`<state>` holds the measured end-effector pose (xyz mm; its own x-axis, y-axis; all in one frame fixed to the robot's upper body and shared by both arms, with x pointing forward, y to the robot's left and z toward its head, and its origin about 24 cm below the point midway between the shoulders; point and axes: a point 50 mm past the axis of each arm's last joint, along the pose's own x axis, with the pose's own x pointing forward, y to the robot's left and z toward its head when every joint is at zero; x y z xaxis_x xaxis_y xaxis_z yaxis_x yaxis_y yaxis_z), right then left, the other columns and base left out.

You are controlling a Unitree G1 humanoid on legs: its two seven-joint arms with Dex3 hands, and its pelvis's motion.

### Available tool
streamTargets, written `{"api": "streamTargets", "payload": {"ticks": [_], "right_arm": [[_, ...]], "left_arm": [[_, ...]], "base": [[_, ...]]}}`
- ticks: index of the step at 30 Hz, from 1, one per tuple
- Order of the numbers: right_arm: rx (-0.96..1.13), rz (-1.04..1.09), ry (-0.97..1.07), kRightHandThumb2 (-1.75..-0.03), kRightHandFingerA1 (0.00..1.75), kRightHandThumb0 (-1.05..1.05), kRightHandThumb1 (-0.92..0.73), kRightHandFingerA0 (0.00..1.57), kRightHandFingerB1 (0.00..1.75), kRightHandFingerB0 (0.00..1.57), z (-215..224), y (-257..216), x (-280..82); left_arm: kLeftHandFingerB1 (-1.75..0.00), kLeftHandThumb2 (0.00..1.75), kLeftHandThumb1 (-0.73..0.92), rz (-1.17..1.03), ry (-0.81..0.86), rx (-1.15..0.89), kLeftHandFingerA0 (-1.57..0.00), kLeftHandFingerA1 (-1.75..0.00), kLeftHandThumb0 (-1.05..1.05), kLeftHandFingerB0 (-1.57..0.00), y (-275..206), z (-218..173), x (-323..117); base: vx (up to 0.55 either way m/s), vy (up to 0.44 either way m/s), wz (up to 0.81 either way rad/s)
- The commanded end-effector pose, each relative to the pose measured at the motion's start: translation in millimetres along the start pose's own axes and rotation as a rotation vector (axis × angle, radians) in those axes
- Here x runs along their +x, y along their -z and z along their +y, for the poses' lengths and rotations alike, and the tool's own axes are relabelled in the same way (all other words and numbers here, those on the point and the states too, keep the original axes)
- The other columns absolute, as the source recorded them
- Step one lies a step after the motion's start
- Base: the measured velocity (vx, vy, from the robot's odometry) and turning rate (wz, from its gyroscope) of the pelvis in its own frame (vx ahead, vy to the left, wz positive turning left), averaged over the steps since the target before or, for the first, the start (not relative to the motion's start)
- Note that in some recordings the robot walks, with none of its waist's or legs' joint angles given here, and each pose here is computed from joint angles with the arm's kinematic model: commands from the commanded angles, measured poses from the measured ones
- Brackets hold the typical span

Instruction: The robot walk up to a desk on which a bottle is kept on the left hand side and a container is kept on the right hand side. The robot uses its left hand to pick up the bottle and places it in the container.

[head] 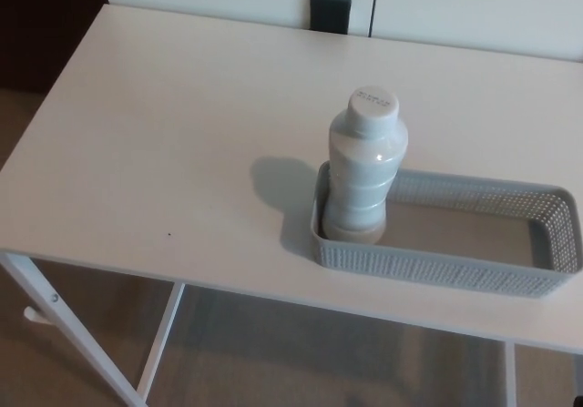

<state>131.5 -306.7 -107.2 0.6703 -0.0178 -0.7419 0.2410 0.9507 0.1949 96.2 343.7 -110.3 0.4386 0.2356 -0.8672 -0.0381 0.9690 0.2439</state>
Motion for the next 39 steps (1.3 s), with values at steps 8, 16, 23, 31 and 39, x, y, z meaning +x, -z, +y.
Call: {"api": "streamTargets", "payload": {"ticks": [8, 16, 23, 31, 39], "right_arm": [[-0.036, -0.022, 0.020, -0.75, 0.49, -0.64, -0.36, 0.26, 0.47, 0.19, -1.7, -8.2, 2.4], [-0.045, -0.009, 0.027, -0.74, 0.49, -0.60, -0.36, 0.25, 0.47, 0.20, -2.0, -4.4, 1.6], [-0.073, -0.008, 0.033, -0.75, 0.50, -0.61, -0.37, 0.26, 0.46, 0.18, -1.1, -6.8, 3.0], [-0.061, -0.002, 0.032, -0.74, 0.49, -0.60, -0.37, 0.26, 0.46, 0.19, -2.0, -6.1, 2.9], [-0.058, -0.009, 0.028, -0.73, 0.50, -0.61, -0.36, 0.27, 0.46, 0.19, -1.3, -8.2, 3.8]], "left_arm": [[-0.35, 0.73, 0.62, -0.139, -0.091, 0.272, -0.17, -0.39, -0.51, -0.17, -12.4, 6.6, -3.8], [-0.35, 0.74, 0.63, -0.130, -0.099, 0.285, -0.17, -0.37, -0.51, -0.18, -9.0, 7.5, -4.1], [-0.35, 0.73, 0.61, -0.145, -0.098, 0.272, -0.18, -0.40, -0.50, -0.18, -11.6, 7.0, -3.7], [-0.29, 0.61, 0.67, -0.146, -0.096, 0.255, -0.22, -0.34, -0.44, -0.22, -11.6, 8.4, -4.0], [-0.29, 0.61, 0.67, -0.161, -0.100, 0.277, -0.25, -0.35, -0.44, -0.23, -15.1, 9.6, -4.3]], "base": [[0.00, 0.000, 0.00], [0.00, 0.000, 0.00], [0.00, 0.000, 0.00], [0.00, 0.000, 0.00], [0.00, 0.000, 0.00]]}}
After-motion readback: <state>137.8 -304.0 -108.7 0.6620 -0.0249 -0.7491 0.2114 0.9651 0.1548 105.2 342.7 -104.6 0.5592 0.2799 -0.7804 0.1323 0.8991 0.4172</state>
